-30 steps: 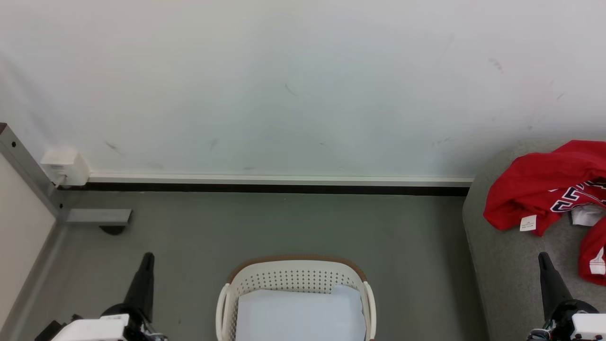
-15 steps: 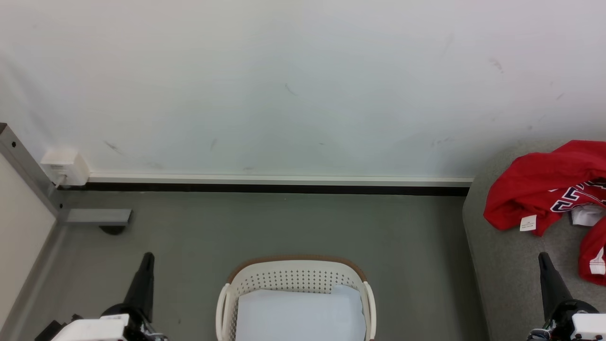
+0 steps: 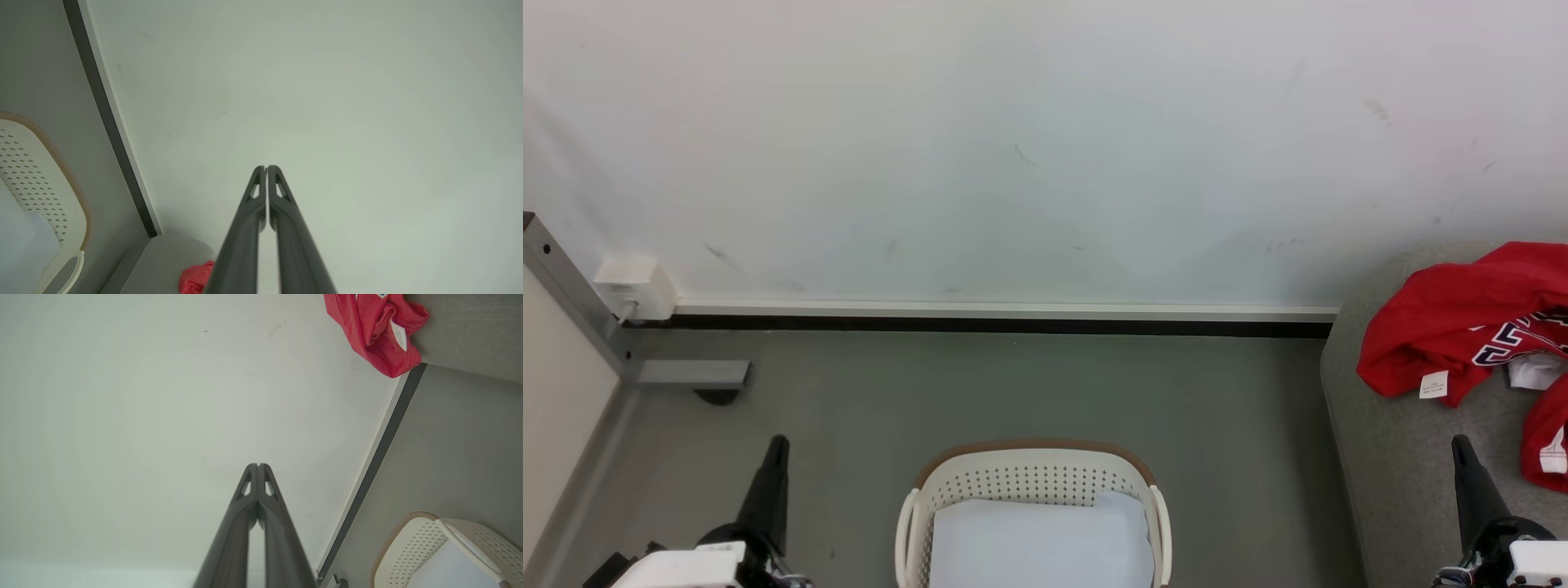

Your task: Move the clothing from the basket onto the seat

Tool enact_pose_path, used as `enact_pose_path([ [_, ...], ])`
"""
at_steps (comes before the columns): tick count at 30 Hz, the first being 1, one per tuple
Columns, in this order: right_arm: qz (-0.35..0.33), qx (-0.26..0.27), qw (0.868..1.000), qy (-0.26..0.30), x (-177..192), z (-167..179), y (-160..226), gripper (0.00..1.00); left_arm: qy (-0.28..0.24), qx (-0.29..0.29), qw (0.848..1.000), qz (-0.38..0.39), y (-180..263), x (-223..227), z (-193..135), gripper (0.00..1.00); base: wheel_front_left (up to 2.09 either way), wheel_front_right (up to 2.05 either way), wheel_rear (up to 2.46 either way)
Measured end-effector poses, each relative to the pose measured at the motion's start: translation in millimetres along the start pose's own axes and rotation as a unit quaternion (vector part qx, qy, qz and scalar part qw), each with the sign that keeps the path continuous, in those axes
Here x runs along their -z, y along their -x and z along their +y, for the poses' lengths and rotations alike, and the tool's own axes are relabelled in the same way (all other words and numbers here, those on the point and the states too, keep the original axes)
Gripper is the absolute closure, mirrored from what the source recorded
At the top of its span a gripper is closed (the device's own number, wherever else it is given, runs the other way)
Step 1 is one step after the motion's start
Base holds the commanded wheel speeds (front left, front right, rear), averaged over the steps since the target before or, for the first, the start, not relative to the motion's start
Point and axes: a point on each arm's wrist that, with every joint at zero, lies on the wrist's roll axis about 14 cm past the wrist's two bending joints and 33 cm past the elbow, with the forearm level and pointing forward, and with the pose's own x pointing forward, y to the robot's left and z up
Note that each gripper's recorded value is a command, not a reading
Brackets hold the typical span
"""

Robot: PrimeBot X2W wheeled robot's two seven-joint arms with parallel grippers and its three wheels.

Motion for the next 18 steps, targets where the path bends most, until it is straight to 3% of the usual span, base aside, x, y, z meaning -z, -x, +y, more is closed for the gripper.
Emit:
enact_pose_path([
  [18,0.000,0.000,1.000,0.000,-0.1,0.1,0.0,1.00,0.000,0.000,1.000,0.000,0.0,0.1,-0.1,1.00,0.00,0.00,0.00],
])
